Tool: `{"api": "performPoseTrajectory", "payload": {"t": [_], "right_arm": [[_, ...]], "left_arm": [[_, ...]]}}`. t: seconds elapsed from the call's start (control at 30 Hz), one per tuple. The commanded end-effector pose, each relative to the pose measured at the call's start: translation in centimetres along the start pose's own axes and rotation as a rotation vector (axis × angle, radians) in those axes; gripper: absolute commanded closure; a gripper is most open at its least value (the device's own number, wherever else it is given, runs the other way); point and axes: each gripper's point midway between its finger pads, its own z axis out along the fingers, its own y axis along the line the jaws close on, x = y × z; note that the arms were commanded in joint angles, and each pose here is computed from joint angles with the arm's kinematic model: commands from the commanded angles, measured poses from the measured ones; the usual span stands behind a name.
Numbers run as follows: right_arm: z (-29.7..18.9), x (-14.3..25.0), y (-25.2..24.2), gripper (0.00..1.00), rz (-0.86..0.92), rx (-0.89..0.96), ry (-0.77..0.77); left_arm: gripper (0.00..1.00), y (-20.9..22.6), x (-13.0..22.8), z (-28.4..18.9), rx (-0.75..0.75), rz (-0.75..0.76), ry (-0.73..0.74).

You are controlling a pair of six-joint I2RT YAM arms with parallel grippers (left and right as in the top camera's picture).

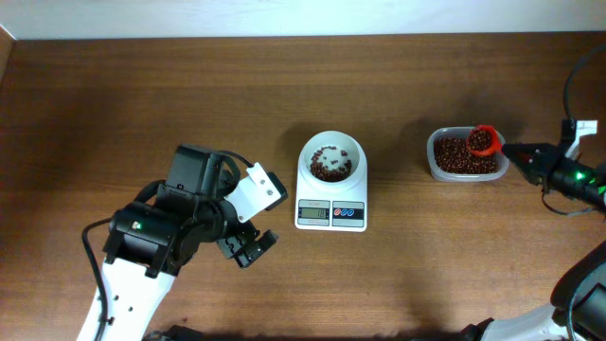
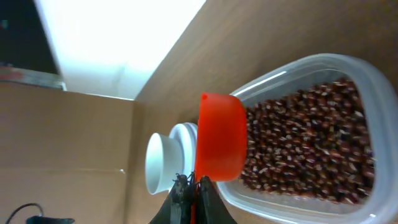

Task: Scoop and weigh 50g on scale
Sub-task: 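Lift the filled scoop and swing it toward the scale bowl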

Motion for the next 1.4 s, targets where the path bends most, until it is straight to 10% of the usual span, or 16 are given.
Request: {"api": "performPoseTrajectory", "payload": {"t": [0.0, 1.37], "right_arm": [[0.0, 0.1, 1.4, 0.96, 0.022, -0.102, -0.007], [15.3, 12.4, 13.8, 0.96, -0.152, -0.343, 0.505]], "left_arm": [[0.01, 0.1, -0.5, -0.7, -0.014, -0.008, -0.024], [0.01, 0.1, -0.5, -0.7, -0.014, -0.008, -0.024]]}}
